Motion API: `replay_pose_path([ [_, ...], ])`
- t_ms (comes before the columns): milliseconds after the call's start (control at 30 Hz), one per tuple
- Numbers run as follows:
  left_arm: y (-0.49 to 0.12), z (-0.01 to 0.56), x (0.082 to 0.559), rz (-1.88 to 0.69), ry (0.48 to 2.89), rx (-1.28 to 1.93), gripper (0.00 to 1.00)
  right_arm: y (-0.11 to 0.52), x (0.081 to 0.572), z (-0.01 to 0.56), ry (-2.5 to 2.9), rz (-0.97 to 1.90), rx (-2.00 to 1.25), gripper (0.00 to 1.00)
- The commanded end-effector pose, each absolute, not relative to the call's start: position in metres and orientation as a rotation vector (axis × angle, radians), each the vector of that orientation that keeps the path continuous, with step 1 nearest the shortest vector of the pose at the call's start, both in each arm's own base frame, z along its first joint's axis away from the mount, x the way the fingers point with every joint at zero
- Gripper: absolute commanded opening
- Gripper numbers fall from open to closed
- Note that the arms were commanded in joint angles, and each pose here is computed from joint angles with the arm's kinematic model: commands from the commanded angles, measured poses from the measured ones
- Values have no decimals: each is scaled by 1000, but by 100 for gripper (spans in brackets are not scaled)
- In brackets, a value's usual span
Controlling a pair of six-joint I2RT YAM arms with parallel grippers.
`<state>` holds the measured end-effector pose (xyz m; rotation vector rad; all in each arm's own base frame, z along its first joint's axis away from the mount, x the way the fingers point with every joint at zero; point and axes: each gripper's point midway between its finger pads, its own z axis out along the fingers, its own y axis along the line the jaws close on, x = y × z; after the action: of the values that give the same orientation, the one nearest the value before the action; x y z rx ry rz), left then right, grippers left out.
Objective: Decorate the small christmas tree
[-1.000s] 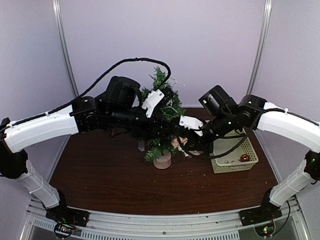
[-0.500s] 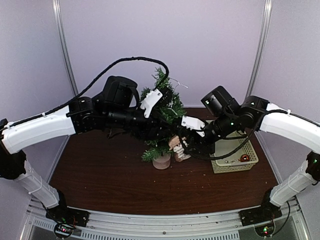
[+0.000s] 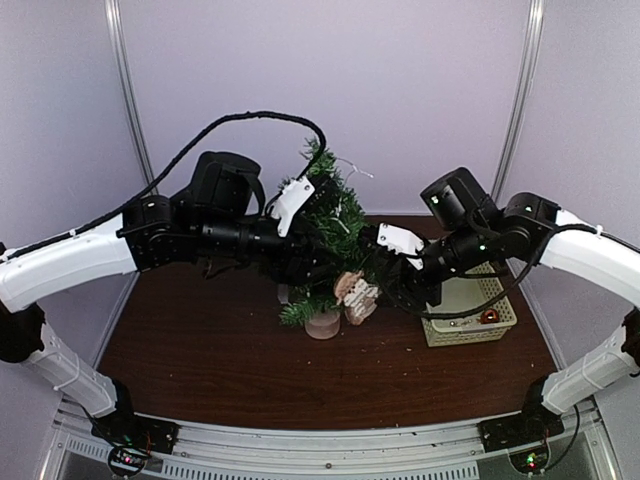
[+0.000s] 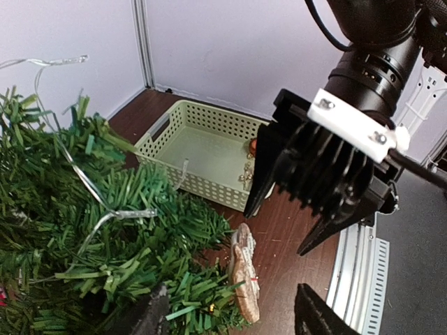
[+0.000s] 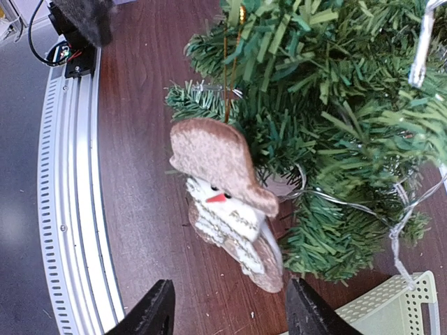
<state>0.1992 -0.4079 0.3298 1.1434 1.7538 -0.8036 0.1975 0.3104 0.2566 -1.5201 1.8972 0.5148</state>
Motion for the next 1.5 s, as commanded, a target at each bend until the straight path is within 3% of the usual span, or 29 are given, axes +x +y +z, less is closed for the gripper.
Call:
replay_pose_path([
  [0,-402,356,195,-817,1656,1119,65,305,199,269,1865,506,-1467,58],
  [333,-378,367,190,-812,1627,1064,67,291,215,303,1837,617,-1250,63],
  [700,-351,359,208,-784,1697,933,67,276,246,303,1928,628,-1070,64],
  [1200,-267,306,260,-723,1890,499,61,265,314,285,2042,903,-723,60],
  [1467,-278,287,269,-748,1930,509,58,284,325,266,2078,1039,-725,52],
])
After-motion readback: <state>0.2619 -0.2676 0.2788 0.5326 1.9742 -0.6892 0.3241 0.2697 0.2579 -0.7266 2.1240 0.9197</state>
